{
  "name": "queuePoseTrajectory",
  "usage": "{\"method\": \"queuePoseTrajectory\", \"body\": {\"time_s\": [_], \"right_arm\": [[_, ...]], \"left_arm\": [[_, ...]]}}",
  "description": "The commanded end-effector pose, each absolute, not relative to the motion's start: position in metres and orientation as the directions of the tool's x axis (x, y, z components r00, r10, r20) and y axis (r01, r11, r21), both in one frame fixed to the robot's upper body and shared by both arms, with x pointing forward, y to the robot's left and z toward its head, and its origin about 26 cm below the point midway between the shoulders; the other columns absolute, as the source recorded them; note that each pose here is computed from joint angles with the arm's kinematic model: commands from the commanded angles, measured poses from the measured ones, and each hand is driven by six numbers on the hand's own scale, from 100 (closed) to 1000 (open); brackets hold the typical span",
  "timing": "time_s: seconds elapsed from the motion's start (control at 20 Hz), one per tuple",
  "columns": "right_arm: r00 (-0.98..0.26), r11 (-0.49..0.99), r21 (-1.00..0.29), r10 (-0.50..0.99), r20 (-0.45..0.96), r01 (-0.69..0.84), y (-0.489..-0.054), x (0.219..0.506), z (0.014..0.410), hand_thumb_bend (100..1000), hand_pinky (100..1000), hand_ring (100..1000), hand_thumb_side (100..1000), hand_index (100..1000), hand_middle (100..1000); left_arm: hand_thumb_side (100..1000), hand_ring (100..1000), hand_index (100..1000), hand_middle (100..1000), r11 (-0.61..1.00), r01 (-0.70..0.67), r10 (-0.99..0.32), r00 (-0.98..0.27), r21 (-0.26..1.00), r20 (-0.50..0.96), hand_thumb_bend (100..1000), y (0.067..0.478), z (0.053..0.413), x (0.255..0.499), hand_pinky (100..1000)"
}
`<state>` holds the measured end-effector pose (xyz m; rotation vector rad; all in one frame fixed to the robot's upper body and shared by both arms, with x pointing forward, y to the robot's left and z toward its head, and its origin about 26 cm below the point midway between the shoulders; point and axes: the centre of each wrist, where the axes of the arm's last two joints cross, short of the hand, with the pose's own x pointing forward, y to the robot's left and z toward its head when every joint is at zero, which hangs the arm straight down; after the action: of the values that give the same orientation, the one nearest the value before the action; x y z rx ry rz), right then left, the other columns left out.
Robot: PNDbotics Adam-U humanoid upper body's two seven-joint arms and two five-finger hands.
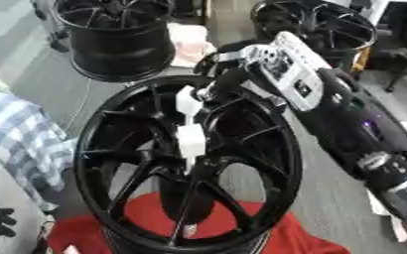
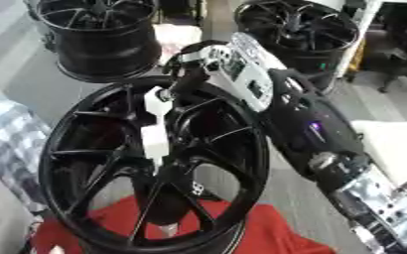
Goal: Pull the pin out of the wheel hub.
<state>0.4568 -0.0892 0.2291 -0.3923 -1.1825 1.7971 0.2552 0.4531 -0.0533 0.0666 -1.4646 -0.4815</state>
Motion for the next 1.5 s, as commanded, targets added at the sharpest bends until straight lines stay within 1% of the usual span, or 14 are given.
{"method": "queuePoseTrajectory", "body": {"time_s": [0.05,0.45,0.95,1.15,1.2,1.25,1.5], "right_arm": [[-0.541,-0.139,-0.861,0.823,0.175,-0.49,-0.086,0.457,0.241,256,785,841,629,972,896],[-0.557,-0.198,-0.846,0.819,0.134,-0.495,-0.077,0.454,0.238,257,774,827,629,965,866],[-0.559,-0.241,-0.84,0.825,0.086,-0.486,-0.07,0.453,0.228,250,736,780,606,942,757],[-0.559,-0.24,-0.848,0.826,0.078,-0.473,-0.069,0.453,0.226,230,710,747,574,908,678],[-0.559,-0.237,-0.851,0.825,0.078,-0.468,-0.068,0.452,0.225,219,699,731,559,895,646],[-0.56,-0.233,-0.855,0.825,0.078,-0.462,-0.068,0.452,0.224,214,696,724,553,889,635],[-0.568,-0.202,-0.896,0.82,0.067,-0.396,-0.068,0.45,0.227,147,654,645,459,803,540]], "left_arm": [[677,583,795,604,0.888,0.282,-0.376,-0.009,0.363,0.927,118,0.456,-0.041,0.262,771],[676,582,795,604,0.888,0.289,-0.371,-0.011,0.358,0.928,120,0.454,-0.039,0.265,770],[677,582,795,604,0.885,0.298,-0.369,-0.02,0.358,0.929,120,0.451,-0.037,0.268,770],[678,582,795,604,0.884,0.301,-0.368,-0.024,0.358,0.929,120,0.45,-0.036,0.27,770],[678,582,795,604,0.884,0.301,-0.368,-0.025,0.358,0.929,120,0.45,-0.035,0.271,770],[678,582,795,604,0.883,0.302,-0.368,-0.026,0.358,0.929,119,0.45,-0.035,0.271,770],[679,583,795,604,0.881,0.307,-0.368,-0.028,0.359,0.929,121,0.449,-0.034,0.272,771]]}}
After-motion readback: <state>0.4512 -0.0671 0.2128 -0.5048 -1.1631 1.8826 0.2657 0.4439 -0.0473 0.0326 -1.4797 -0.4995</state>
